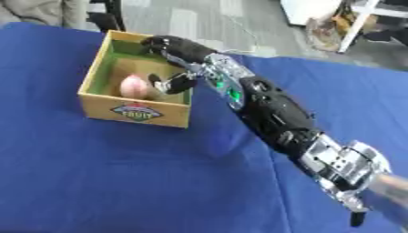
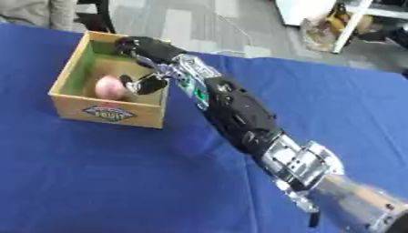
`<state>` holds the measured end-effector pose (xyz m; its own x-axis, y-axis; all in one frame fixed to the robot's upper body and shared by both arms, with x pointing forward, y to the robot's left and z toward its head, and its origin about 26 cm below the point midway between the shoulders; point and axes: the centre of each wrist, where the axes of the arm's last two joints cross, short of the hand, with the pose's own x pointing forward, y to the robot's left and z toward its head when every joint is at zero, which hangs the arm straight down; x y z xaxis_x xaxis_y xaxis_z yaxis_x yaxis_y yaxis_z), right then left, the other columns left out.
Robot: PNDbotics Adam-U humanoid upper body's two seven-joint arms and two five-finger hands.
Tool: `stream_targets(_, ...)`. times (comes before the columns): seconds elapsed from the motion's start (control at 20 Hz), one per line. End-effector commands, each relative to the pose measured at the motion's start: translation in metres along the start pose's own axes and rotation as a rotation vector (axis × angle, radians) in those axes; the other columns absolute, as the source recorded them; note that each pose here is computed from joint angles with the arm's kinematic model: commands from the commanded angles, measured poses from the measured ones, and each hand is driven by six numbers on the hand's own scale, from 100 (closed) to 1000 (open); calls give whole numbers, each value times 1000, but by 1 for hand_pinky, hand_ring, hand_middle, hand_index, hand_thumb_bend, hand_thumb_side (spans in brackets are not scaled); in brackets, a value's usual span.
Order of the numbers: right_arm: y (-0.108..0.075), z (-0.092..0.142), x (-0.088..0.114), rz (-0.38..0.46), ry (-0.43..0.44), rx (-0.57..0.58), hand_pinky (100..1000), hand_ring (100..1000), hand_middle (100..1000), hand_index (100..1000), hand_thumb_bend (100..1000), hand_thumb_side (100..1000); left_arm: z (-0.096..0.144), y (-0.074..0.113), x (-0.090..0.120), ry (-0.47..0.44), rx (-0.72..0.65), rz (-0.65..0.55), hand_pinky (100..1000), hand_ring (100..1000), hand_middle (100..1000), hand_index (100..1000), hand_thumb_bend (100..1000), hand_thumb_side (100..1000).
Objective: Pick up objects on the table and place them in the box.
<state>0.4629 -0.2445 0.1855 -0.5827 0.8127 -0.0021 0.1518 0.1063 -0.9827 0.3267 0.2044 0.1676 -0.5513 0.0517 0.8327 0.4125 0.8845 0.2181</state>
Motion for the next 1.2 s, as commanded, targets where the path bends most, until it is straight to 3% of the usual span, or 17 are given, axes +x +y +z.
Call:
stream_targets(0.05,-20,3,0,-19,3,-99,937,1000,908,913,100,244,1,6,4,-10,24,-20,631,767,542,689,447,100)
stream_targets(0.2,-19,9,4,-90,18,-163,855,1000,850,881,100,174,6,11,1,5,59,-30,630,767,541,688,450,100)
stream_targets(0.45,-15,24,11,-194,42,-259,766,998,802,841,100,165,17,20,-5,36,122,-50,630,769,542,687,451,100)
stream_targets(0.7,-1,45,26,-299,35,-305,750,1000,811,841,100,298,31,32,-10,71,206,-85,629,770,542,689,451,101)
stream_targets(1.2,4,101,31,-455,182,-412,711,985,784,824,100,418,47,46,-15,109,308,-137,634,776,544,690,449,101)
